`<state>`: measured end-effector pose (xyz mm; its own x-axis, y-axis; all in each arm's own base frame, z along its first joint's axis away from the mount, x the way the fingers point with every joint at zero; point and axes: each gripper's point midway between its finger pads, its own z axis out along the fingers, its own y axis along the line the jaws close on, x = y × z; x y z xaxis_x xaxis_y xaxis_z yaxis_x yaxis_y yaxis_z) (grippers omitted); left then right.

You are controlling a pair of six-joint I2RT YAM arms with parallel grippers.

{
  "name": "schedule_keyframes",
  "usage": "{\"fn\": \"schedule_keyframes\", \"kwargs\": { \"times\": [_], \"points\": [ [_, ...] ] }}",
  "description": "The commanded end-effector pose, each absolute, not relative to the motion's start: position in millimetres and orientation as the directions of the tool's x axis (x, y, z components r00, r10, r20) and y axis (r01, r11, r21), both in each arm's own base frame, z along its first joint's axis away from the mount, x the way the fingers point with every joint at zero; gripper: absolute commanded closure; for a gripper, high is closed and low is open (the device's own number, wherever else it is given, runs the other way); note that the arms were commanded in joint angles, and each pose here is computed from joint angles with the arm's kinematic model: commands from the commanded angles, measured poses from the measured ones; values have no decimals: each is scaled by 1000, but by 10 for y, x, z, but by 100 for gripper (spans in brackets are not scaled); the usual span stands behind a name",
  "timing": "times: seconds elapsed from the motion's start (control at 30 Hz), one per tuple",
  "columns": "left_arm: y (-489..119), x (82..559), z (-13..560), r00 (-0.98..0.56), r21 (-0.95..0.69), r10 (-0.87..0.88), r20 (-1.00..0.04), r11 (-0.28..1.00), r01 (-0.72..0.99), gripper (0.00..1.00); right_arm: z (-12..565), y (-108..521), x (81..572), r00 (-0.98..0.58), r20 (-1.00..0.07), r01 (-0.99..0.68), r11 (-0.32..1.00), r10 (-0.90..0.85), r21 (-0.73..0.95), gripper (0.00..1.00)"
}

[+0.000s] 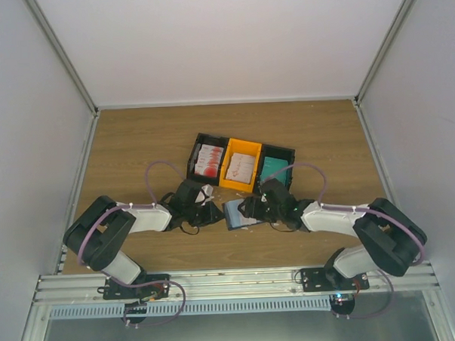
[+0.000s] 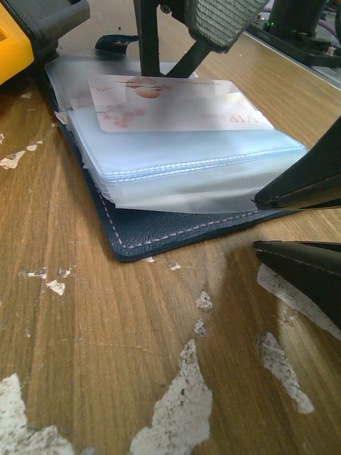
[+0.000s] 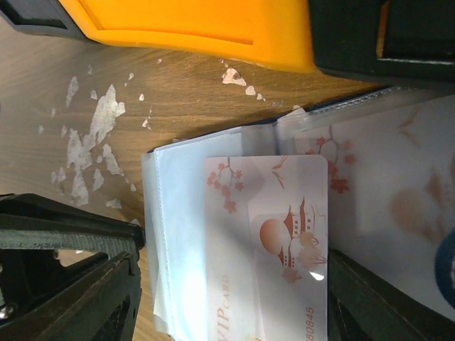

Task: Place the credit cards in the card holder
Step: Insert the credit card into the card holder.

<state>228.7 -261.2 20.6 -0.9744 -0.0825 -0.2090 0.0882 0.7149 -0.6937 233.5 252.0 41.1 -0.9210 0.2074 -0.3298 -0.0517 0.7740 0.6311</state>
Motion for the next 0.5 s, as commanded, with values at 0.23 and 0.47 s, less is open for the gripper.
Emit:
{"fn": "schedule_keyframes", "kwargs": {
  "times": [0.23,0.47],
  "points": [
    [-2521,2168,20,-982,-658,-71,-174,750,62,84,179,2540,2294,-923,-378,-94,906,76,412,30],
    [-2513,2156,-2,-983,-655,-68,-171,753,62,84,285,2698,2315,-916,-400,-158,880,39,448,30]
  ]
}}
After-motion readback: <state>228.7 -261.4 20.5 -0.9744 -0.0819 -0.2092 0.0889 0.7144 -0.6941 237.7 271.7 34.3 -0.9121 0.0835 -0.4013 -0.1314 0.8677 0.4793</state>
